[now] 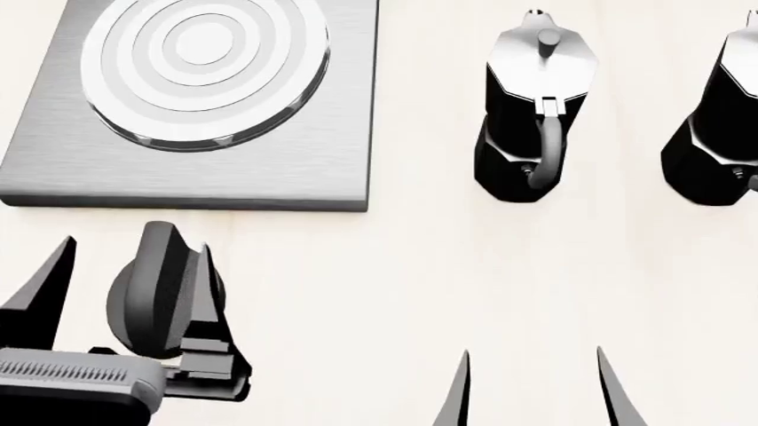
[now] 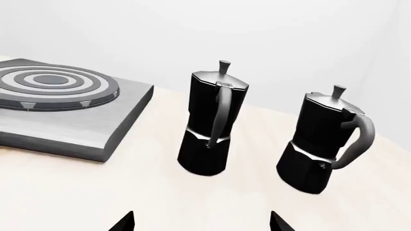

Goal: Turn off the stove.

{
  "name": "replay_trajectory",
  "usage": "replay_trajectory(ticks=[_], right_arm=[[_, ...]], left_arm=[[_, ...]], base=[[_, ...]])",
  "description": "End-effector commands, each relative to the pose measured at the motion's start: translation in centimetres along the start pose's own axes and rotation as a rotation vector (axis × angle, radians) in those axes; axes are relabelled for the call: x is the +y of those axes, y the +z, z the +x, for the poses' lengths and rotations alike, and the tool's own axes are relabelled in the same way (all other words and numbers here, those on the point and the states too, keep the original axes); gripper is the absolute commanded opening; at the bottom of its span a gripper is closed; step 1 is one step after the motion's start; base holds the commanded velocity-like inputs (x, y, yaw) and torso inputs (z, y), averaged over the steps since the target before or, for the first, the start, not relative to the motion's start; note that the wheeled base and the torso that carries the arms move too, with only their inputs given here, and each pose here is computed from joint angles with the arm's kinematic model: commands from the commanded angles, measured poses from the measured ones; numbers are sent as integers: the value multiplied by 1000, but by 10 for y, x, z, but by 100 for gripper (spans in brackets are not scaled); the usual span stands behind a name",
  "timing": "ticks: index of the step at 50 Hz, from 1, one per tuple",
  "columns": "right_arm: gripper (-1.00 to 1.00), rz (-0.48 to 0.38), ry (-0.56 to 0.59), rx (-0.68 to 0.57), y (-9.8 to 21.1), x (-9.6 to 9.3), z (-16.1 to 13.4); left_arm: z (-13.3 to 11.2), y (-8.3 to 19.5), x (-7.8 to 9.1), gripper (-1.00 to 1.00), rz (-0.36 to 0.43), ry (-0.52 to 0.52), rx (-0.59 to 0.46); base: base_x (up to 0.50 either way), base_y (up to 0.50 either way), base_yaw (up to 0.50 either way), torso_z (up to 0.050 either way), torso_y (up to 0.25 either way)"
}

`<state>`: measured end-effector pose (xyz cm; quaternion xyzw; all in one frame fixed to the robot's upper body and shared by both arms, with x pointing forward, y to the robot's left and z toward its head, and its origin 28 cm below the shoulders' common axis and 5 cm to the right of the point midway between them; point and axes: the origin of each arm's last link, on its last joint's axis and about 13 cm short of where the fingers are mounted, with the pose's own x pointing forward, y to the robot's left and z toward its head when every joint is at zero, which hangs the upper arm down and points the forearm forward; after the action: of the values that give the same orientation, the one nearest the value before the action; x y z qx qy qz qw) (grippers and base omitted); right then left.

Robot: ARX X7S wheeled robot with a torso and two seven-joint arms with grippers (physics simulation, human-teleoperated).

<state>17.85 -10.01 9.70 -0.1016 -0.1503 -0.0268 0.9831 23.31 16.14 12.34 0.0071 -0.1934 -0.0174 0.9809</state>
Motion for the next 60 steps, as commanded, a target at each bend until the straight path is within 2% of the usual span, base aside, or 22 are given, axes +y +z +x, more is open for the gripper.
replay_trajectory(ticks=[1,25,60], right_arm=[[100,-7,-9,-4,0,-2,2],[100,-8,-7,-3,0,-2,2],[100,-4,-6,-1,0,-1,2]], left_arm=[[12,-10,2,100,12,34,-2],[17,-34,9,100,54,53,38],[20,-46,20,100,93,87,50]], base=[[0,0,0,0,0],[0,0,0,0,0],[0,0,0,0,0]])
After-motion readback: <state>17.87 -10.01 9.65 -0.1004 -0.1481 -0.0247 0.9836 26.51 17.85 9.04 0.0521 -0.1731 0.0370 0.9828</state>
